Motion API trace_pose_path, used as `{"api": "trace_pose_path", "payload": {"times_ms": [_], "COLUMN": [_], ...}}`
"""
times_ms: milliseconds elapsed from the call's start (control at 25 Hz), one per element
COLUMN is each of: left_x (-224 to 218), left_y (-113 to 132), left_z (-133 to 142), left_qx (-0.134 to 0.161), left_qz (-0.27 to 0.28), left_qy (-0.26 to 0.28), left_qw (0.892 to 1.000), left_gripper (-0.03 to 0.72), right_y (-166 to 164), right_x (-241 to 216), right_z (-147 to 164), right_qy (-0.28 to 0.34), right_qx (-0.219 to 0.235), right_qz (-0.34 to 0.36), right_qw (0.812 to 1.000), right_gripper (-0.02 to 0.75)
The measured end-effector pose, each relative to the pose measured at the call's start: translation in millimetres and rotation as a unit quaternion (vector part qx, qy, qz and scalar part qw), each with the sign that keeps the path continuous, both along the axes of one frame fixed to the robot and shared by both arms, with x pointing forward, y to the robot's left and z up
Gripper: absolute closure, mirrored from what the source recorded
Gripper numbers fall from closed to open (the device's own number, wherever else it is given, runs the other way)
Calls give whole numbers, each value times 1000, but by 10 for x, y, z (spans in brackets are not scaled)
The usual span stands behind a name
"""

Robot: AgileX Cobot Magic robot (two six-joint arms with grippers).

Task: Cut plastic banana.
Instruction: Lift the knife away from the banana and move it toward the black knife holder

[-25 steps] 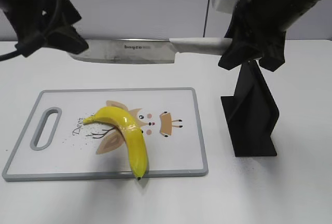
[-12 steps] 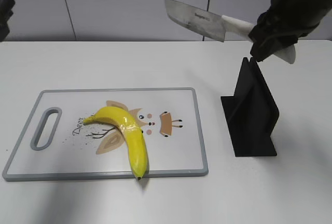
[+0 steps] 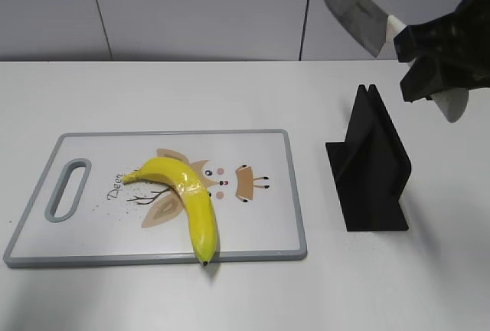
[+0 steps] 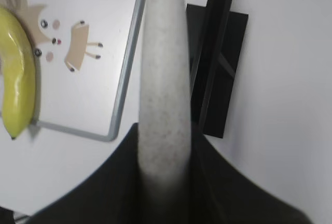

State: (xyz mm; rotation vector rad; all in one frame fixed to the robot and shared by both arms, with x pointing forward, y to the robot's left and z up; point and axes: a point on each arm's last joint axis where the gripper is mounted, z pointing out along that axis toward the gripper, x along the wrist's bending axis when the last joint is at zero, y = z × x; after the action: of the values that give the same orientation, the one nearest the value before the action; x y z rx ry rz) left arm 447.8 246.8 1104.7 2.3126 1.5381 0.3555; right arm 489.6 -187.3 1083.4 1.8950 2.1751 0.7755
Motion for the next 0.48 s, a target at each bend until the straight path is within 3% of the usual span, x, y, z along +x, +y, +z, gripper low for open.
{"api": "trace_pose_path", "payload": {"times_ms": [160,480], "left_x": [-427,-1335], "left_y": [82,268], "left_z": [-85,-310], "left_qx": [-31,-68], "left_qz": [3,0], "left_qy": [-65,-136], "left_qw": [997,988], "left_gripper": [100,100], "right_y": [-70,-147], "right_x": [-145,-186], "right_z": [-95,-287], "right_qy": [-18,-1], "right_qx": [34,15], "right_qz": [-47,-91], "right_qw": [998,996], "right_gripper": [549,549]}}
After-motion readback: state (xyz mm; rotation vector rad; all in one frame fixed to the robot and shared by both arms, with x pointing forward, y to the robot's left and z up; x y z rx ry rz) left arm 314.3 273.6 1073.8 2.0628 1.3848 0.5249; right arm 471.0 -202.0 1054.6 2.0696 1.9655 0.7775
